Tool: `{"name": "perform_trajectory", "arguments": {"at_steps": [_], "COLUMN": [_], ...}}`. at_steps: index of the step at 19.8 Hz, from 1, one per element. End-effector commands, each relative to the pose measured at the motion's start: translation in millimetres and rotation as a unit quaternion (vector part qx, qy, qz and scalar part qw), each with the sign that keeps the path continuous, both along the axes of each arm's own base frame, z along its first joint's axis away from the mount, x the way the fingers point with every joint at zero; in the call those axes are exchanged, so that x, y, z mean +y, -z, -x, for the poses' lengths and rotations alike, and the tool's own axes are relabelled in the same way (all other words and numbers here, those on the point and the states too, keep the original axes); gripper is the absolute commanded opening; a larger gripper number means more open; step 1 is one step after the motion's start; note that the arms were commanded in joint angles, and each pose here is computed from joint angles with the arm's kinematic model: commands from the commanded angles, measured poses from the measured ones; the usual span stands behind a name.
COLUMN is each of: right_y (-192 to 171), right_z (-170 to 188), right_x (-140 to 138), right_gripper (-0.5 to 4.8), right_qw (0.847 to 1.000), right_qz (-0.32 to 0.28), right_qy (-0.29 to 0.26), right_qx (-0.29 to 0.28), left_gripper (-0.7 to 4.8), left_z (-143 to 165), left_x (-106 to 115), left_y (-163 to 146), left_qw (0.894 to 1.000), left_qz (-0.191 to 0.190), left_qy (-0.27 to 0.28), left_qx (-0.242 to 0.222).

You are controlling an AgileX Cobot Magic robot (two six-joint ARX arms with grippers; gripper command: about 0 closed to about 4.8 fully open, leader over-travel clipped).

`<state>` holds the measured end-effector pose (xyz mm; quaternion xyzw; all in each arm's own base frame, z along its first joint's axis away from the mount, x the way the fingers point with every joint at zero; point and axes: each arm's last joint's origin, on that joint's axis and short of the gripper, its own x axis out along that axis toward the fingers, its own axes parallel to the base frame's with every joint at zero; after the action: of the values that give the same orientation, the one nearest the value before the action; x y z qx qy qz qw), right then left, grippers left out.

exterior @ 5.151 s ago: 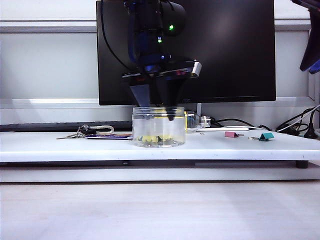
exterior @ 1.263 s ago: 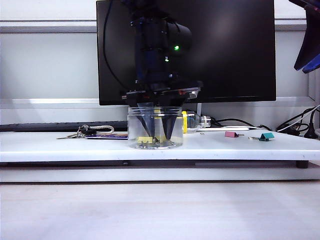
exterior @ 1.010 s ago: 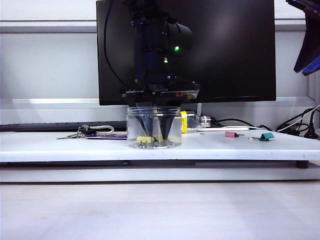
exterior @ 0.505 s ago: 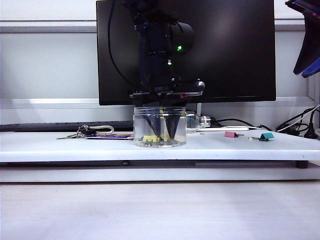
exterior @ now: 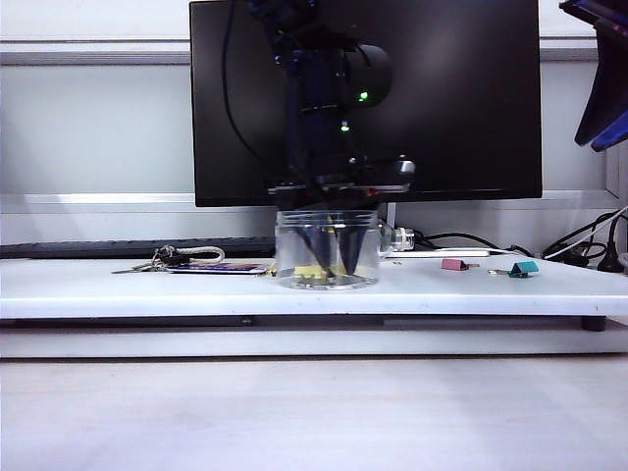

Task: Take the clips out of the round transparent plastic box and place them on the table.

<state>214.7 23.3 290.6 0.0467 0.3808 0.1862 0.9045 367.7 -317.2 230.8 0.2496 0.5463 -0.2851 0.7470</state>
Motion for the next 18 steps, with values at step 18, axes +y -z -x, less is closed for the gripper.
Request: {"name": "perform_trajectory", "arguments": {"at_steps": [18], "right_y": [-2], "right_z": [0], "right_x": [0], "right_gripper": [0.85], "right_qw": [1.000], "right_qz": [-0.002], "right_qy": [-0.001], "right_qx": [-0.009], "left_gripper": [1.02], "left_z": [20], "left_x": [10], "left_y": [-54], "left_qw": [0.999], "left_qz": [0.028], "left_qy": [0.003], "left_qx": [-0.036]}}
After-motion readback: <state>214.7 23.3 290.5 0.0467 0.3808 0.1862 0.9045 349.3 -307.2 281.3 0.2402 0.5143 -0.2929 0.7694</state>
